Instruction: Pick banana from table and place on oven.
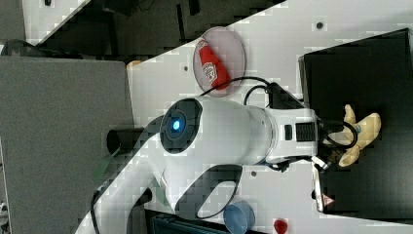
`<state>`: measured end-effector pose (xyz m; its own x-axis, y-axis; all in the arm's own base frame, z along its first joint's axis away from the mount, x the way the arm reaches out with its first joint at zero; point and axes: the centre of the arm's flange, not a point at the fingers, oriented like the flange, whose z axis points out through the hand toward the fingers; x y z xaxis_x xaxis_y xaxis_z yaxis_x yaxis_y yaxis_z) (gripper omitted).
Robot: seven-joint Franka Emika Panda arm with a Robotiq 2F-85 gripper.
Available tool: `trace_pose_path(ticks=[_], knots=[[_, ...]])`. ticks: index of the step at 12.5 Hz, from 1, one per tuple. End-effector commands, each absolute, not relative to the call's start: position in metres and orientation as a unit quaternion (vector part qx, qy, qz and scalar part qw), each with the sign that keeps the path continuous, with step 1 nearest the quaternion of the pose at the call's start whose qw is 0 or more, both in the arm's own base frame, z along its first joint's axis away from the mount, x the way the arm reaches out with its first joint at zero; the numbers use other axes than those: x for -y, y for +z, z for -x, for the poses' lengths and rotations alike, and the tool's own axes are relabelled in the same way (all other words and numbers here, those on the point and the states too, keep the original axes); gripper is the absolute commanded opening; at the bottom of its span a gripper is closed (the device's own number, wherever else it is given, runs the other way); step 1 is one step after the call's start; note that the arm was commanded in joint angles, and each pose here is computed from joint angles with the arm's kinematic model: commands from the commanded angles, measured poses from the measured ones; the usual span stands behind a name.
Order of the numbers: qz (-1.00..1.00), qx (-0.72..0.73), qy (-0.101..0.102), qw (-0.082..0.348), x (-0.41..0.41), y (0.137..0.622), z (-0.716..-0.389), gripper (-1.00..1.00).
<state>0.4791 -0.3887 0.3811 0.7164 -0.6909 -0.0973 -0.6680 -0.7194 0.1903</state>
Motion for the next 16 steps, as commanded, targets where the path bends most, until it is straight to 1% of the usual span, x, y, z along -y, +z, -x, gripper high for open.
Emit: trace_pose_path(ticks=[1, 4, 5, 7, 8, 9, 10, 11, 12, 13, 14, 15, 16], knots=[[-0.944, 0.321, -0.031, 0.072, 0.382, 0.429, -0.494, 0.15], [-0.944, 0.321, -0.020, 0.073, 0.382, 0.437, -0.494, 0.84], [-0.945, 0.318, -0.005, 0.072, 0.380, 0.452, -0.497, 1.00], [-0.951, 0.300, 0.030, 0.065, 0.360, 0.496, -0.503, 1.00], [-0.956, 0.286, 0.037, 0.062, 0.346, 0.518, -0.503, 1.00], [-0.960, 0.272, 0.033, 0.058, 0.327, 0.537, -0.501, 1.00], [-0.961, 0.273, 0.021, 0.049, 0.303, 0.551, -0.499, 1.00], [-0.955, 0.294, 0.009, 0.035, 0.275, 0.563, -0.498, 1.00], [-0.946, 0.323, -0.008, 0.024, 0.242, 0.574, -0.498, 1.00], [-0.936, 0.349, -0.027, 0.019, 0.206, 0.583, -0.498, 1.00], [-0.927, 0.372, -0.037, 0.021, 0.166, 0.589, -0.502, 1.00], [-0.918, 0.394, -0.038, 0.026, 0.128, 0.593, -0.508, 1.00], [-0.908, 0.417, -0.031, 0.030, 0.092, 0.595, -0.515, 1.00]])
